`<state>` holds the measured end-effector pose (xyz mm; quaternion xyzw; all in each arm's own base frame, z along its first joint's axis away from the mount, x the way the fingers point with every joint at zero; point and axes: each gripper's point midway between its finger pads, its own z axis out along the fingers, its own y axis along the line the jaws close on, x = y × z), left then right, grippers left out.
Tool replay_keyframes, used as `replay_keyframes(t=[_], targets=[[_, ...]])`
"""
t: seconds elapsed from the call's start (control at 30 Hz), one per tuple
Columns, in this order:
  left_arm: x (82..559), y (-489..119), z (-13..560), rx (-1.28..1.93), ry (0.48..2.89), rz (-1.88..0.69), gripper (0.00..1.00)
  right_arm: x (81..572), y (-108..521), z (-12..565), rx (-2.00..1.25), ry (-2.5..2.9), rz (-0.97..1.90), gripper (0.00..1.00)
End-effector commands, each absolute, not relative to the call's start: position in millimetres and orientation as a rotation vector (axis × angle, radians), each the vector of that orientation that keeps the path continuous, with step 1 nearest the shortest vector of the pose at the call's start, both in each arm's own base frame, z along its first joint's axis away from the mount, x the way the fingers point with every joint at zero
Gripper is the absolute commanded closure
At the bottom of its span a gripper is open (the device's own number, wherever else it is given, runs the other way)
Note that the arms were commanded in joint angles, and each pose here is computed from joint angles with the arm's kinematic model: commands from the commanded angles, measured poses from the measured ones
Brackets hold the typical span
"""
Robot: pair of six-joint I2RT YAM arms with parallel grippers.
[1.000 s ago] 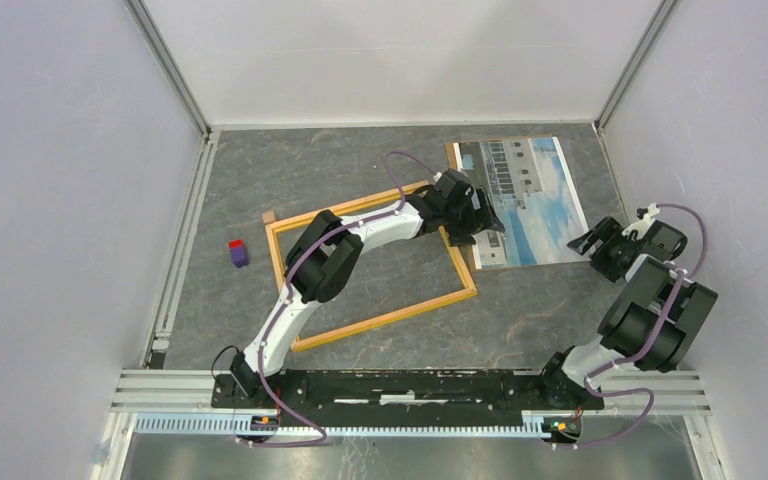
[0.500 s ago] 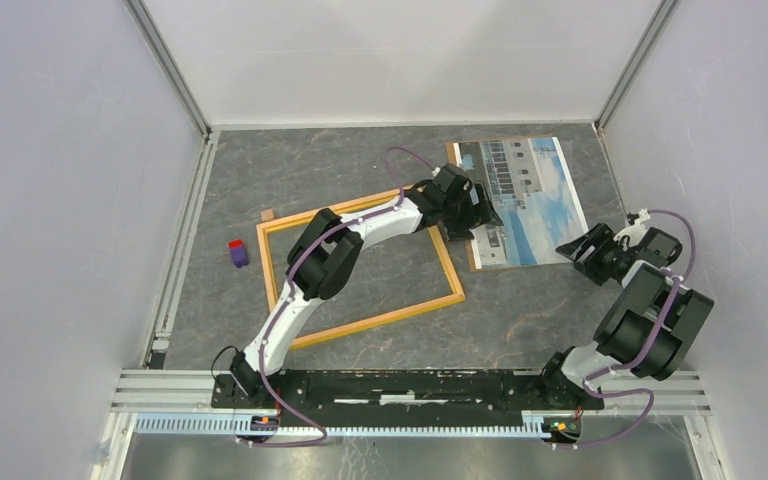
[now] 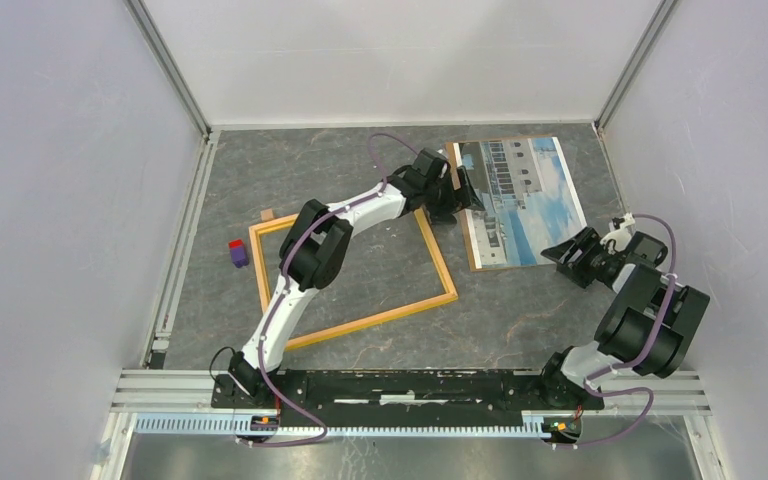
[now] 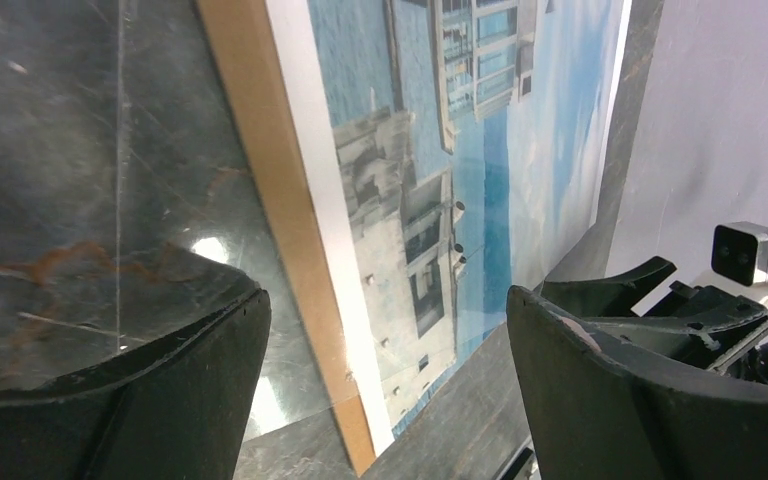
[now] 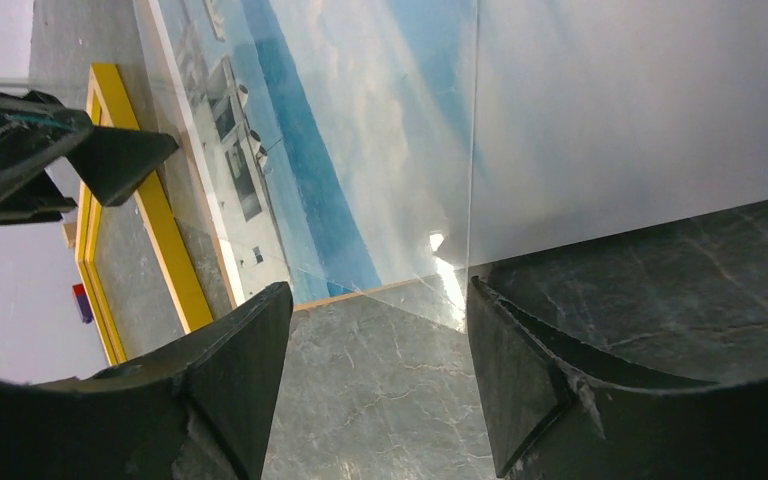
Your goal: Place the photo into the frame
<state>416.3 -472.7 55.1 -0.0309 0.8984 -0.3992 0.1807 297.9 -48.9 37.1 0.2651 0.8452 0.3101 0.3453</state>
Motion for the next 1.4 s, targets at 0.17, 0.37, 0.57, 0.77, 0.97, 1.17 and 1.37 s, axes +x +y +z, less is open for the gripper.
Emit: replay_keyframes(t=[0.17,0.37,0.57,0.77,0.97,1.17,1.37], targets=[[415,-456,14,-0.049,2.609,-1.037,0.05,285,-61,18,0.684,2.296,0.617,0.25],[418,-452,10,-0.077,2.616,-1.031,0.05,280,-47,10,0.695,2.281,0.706,0.25],[416,-454,8,-0.105,2.625,-1.046,0.05,291,-19,42,0.638,2.125,0.969,0.28],[414,-452,6,-0.108,2.633,-1.042,0.05,300,-14,80,0.591,2.011,1.024,0.28],[412,-454,8,-0.103,2.632,-1.058,0.05,304,-5,97,0.569,1.928,1.103,0.31],[410,-456,9,-0.100,2.632,-1.074,0.05,310,0,100,0.561,1.898,1.140,0.32],[410,-458,10,-0.097,2.630,-1.087,0.05,330,4,96,0.529,1.899,1.116,0.36]])
